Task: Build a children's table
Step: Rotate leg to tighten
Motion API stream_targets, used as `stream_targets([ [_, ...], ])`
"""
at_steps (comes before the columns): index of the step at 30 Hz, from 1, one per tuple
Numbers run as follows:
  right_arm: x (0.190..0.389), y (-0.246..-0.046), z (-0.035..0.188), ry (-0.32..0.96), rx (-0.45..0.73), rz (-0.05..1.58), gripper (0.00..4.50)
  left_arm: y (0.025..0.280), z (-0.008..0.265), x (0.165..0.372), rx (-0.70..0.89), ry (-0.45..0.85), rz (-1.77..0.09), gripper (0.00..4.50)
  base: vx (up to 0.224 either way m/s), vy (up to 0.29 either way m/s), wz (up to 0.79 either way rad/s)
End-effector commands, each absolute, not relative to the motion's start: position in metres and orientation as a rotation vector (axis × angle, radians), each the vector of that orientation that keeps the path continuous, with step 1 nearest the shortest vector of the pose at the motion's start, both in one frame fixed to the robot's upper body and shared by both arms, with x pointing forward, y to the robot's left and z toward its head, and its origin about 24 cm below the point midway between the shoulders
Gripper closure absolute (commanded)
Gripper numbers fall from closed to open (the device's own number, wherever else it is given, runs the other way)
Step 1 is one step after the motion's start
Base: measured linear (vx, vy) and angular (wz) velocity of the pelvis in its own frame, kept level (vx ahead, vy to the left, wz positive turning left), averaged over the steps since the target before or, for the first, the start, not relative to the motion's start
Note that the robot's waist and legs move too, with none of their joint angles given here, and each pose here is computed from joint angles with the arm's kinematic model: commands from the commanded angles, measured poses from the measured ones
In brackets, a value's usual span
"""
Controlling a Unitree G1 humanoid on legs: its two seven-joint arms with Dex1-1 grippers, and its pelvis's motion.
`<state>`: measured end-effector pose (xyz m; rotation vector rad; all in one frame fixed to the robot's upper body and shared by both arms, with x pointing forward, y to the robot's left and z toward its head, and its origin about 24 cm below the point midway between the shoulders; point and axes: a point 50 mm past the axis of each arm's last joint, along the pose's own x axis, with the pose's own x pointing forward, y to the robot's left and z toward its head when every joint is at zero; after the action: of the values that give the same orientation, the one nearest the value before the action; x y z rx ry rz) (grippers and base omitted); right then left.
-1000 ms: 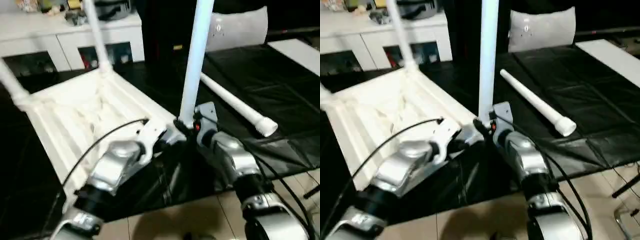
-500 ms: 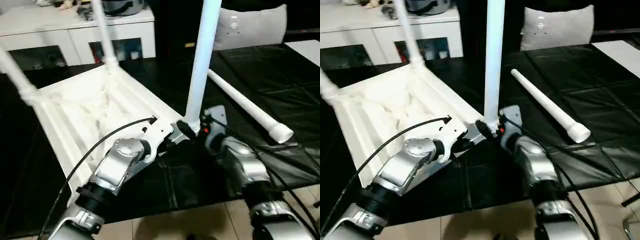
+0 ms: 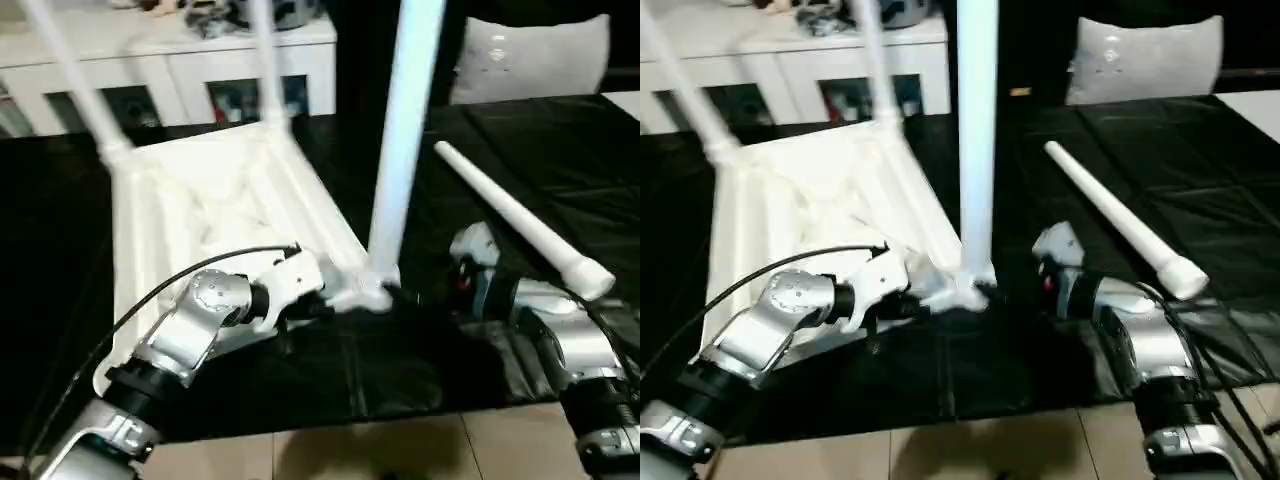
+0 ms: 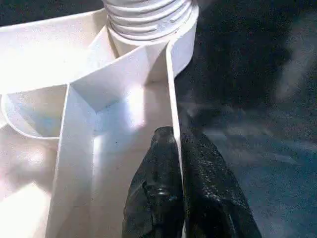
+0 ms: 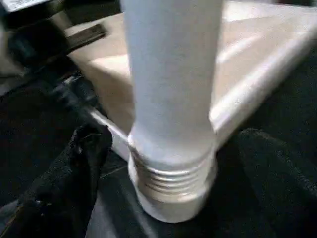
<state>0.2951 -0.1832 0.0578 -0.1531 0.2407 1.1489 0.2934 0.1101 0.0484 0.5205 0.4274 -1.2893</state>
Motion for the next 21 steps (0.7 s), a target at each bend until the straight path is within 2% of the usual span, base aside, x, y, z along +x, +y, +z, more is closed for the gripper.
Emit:
stream_targets([
  [1,0.291,-0.178,0.063,0.242,-0.204,1.268,0.06,0.109,0.04,0.282,0.574,0.485,-1.445,4.5,0.0,0.0,0.0],
  [4,0.289,-0.172,0.062,0.263,-0.219,1.339,0.06,0.11,0.043,0.277,0.583,0.491,-1.531,4.5,0.0,0.0,0.0],
  [7,0.29,-0.167,0.059,0.292,-0.233,1.384,0.41,0.109,0.044,0.275,0.597,0.491,-1.573,4.5,0.0,0.0,0.0],
  [9,0.291,-0.166,0.058,0.299,-0.239,1.396,0.44,0.109,0.044,0.275,0.604,0.493,-1.58,4.5,0.0,0.0,0.0],
  [10,0.291,-0.165,0.058,0.301,-0.239,1.403,0.71,0.109,0.043,0.275,0.614,0.497,-1.589,4.5,0.0,0.0,0.0],
  [14,0.292,-0.161,0.057,0.312,-0.221,1.433,0.9,0.109,0.043,0.276,0.625,0.499,-1.607,4.5,0.0,0.0,0.0],
  [15,0.292,-0.161,0.057,0.313,-0.219,1.435,1.15,0.109,0.043,0.276,0.624,0.499,-1.607,4.5,0.0,0.0,0.0],
  [20,0.291,-0.159,0.054,0.327,-0.209,1.454,1.42,0.109,0.042,0.275,0.619,0.505,-1.612,4.5,0.0,0.0,0.0],
  [21,0.291,-0.159,0.054,0.329,-0.207,1.455,1.62,0.11,0.042,0.274,0.618,0.507,-1.612,4.5,0.0,0.0,0.0],
])
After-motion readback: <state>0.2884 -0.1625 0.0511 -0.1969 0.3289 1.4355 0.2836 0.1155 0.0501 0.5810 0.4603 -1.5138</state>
